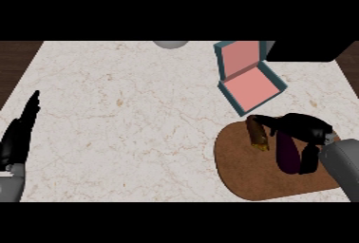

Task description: Pick the eggplant from the cutting board and place it in the cardboard box

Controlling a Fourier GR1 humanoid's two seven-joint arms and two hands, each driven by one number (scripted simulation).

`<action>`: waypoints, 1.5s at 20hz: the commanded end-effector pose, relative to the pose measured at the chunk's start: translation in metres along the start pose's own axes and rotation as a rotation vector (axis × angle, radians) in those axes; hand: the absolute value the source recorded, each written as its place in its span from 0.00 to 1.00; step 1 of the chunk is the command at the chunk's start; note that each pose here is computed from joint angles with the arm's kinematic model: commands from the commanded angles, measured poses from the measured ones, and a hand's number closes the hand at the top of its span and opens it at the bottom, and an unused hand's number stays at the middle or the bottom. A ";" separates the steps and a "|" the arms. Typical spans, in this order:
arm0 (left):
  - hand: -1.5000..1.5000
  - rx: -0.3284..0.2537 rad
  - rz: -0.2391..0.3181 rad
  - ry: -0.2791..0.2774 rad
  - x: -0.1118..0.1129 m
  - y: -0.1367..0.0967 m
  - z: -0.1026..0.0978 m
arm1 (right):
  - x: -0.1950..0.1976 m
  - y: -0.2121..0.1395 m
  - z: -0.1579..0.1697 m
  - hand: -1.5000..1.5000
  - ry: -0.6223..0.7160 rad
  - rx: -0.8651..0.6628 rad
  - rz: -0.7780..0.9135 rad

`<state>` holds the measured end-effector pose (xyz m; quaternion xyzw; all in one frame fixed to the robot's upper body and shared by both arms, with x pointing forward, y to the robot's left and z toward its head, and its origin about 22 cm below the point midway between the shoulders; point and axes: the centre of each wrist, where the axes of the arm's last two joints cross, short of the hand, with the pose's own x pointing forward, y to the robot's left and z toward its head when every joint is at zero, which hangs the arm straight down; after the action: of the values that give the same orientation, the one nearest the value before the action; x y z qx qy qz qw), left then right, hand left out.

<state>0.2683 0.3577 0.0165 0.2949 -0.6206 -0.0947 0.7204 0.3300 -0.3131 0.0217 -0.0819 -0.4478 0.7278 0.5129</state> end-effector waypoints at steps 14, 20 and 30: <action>0.50 0.017 -0.008 0.009 -0.009 0.009 0.010 | -0.069 -0.009 0.067 1.00 0.512 -0.608 -0.066; 0.50 0.018 -0.005 0.009 -0.011 -0.004 0.016 | -0.093 -0.012 0.128 1.00 0.696 -0.874 -0.034; 0.50 0.004 0.001 0.005 0.006 0.005 -0.001 | -0.049 -0.086 0.140 1.00 0.420 -1.093 0.048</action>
<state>0.2615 0.3610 0.0203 0.2974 -0.6170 -0.0925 0.7227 0.3280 -0.4259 0.1277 -0.4993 -0.6204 0.3742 0.4752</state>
